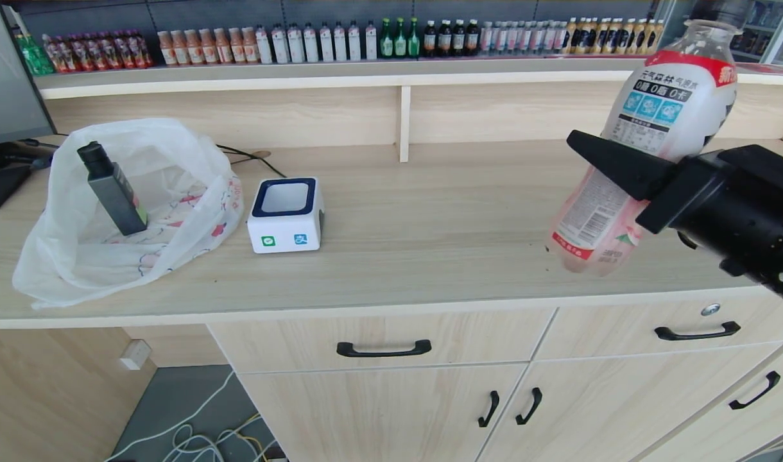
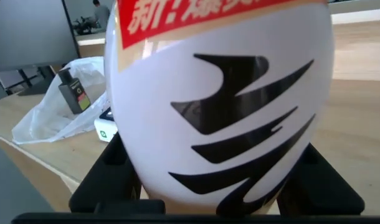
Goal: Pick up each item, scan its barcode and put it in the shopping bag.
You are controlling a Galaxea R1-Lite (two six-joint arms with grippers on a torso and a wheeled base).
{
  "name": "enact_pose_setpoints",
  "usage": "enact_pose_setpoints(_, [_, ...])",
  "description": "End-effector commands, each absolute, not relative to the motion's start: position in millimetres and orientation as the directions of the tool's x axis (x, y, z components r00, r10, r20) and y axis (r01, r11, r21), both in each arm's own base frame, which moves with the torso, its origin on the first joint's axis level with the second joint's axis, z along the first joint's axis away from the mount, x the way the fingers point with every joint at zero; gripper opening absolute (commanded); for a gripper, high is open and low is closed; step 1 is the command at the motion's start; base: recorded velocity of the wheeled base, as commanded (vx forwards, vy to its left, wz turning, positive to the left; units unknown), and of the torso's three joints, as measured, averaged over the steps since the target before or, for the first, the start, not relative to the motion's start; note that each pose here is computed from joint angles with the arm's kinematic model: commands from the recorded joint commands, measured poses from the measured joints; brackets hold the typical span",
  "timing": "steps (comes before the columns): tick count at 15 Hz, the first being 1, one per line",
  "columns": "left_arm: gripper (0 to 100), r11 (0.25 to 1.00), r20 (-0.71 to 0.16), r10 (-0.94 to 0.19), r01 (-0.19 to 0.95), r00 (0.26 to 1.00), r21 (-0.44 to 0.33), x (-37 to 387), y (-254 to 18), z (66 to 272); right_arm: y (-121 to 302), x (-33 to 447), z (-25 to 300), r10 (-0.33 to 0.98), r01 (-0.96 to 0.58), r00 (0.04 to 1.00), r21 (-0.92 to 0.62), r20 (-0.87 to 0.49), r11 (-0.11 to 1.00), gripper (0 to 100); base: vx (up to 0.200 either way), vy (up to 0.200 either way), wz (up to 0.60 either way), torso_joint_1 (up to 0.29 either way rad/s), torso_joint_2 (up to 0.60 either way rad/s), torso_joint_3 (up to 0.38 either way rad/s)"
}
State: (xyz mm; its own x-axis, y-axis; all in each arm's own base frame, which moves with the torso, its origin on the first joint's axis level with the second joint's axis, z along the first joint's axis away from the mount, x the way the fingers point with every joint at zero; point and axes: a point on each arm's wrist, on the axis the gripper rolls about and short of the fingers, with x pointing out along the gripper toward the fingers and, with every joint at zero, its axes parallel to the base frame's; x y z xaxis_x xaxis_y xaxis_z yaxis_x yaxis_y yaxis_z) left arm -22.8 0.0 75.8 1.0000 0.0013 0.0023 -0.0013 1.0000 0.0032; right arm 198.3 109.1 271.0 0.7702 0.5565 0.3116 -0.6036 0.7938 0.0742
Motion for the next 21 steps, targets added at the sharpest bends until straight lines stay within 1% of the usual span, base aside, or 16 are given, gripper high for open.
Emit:
enact_pose_setpoints(1, [100,1.000,0.003,0.002,-0.002,1.000,0.003,-22.8,0.0,75.8,109.0,197.7,272.3,0.594,-0.642,0.741,0.072,0.314,0.763,0,0.000,0.000,0.00,0.000,0.00,0.000])
enact_pose_setpoints(4, [100,1.000,0.003,0.002,-0.002,1.000,0.003,-22.8,0.0,75.8,114.9,204.2,270.3,0.646,-0.699,0.702,0.118,0.299,0.706,0,0.000,0.000,0.00,0.000,0.00,0.000])
enact_pose_setpoints(5, [100,1.000,0.003,0.002,-0.002,1.000,0.003,-22.8,0.0,75.8,118.1,206.4,268.6,0.695,-0.746,0.660,0.141,0.287,0.650,0,0.000,0.000,0.00,0.000,0.00,0.000])
enact_pose_setpoints(7, [100,1.000,0.003,0.002,-0.002,1.000,0.003,-22.8,0.0,75.8,125.2,214.6,265.5,0.774,-0.816,0.577,0.135,0.261,0.562,0,0.000,0.000,0.00,0.000,0.00,0.000])
enact_pose_setpoints(8, [100,1.000,0.003,0.002,-0.002,1.000,0.003,-22.8,0.0,75.8,129.7,221.9,264.0,0.792,-0.830,0.557,0.139,0.251,0.540,0,0.000,0.000,0.00,0.000,0.00,0.000])
enact_pose_setpoints(11, [100,1.000,0.003,0.002,-0.002,1.000,0.003,-22.8,0.0,75.8,143.7,243.0,269.6,0.856,-0.892,0.453,0.117,0.250,0.437,0,0.000,0.000,0.00,0.000,0.00,0.000])
enact_pose_setpoints(13, [100,1.000,0.003,0.000,0.000,1.000,0.003,-22.8,0.0,75.8,148.2,248.5,271.3,0.880,-0.914,0.406,0.112,0.248,0.390,0,0.000,0.000,0.00,0.000,0.00,0.000])
enact_pose_setpoints(15, [100,1.000,0.003,0.002,-0.002,1.000,0.003,-22.8,0.0,75.8,152.0,245.8,270.0,0.920,-0.948,0.319,0.096,0.229,0.305,0,0.000,0.000,0.00,0.000,0.00,0.000])
enact_pose_setpoints(16, [100,1.000,0.003,0.002,-0.002,1.000,0.003,-22.8,0.0,75.8,154.8,243.7,270.1,0.930,-0.957,0.290,0.092,0.226,0.276,0,0.000,0.000,0.00,0.000,0.00,0.000])
enact_pose_setpoints(18, [100,1.000,0.003,0.002,-0.002,1.000,0.003,-22.8,0.0,75.8,163.7,237.6,273.8,0.941,-0.968,0.243,0.124,0.234,0.219,0,0.000,0.000,0.00,0.000,0.00,0.000])
enact_pose_setpoints(21, [100,1.000,0.003,0.002,-0.002,1.000,0.003,-22.8,0.0,75.8,186.8,214.5,281.5,0.960,-0.983,0.125,0.161,0.251,0.086,0,0.000,0.000,0.00,0.000,0.00,0.000])
